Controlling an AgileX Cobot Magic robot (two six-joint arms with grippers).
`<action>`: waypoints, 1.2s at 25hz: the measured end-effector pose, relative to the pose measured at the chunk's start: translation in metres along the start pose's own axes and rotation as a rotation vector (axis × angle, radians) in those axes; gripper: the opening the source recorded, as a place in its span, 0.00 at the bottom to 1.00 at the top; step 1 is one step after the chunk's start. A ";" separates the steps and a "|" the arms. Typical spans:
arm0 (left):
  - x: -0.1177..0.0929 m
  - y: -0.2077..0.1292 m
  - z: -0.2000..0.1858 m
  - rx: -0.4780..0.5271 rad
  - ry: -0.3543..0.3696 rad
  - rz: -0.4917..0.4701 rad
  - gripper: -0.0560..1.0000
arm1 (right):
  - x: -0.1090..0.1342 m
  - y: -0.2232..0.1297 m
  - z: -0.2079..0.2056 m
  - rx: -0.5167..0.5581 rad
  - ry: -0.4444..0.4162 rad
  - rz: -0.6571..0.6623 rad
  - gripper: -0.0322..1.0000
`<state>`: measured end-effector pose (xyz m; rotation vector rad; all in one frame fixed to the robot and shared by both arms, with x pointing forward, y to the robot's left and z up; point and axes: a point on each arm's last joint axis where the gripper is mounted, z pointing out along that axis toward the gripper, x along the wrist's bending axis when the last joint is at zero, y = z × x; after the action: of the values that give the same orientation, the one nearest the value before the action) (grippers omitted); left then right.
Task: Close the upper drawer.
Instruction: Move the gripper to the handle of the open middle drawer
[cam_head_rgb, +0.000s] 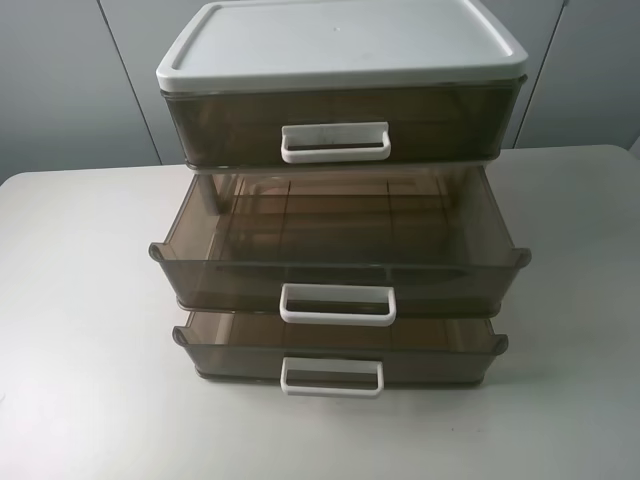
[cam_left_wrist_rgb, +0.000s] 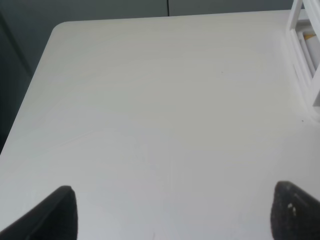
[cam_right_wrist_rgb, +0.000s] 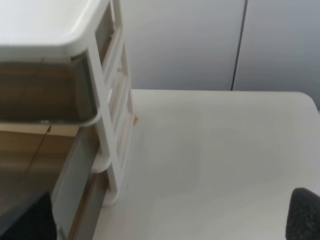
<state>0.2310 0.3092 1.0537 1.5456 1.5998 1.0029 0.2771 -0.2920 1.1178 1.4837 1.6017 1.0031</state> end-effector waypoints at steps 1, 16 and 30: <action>0.000 0.000 0.000 0.000 0.000 0.000 0.75 | -0.001 0.008 0.005 0.008 0.002 -0.005 0.71; 0.000 0.000 0.000 0.000 0.000 0.000 0.75 | 0.085 0.077 0.098 0.201 0.466 -0.438 0.71; 0.000 0.000 0.000 0.000 0.000 0.000 0.75 | 0.189 0.026 0.109 0.471 0.799 -0.932 0.71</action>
<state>0.2310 0.3092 1.0537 1.5456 1.5998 1.0029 0.3723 -0.0957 1.0934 0.3582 2.8444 0.6786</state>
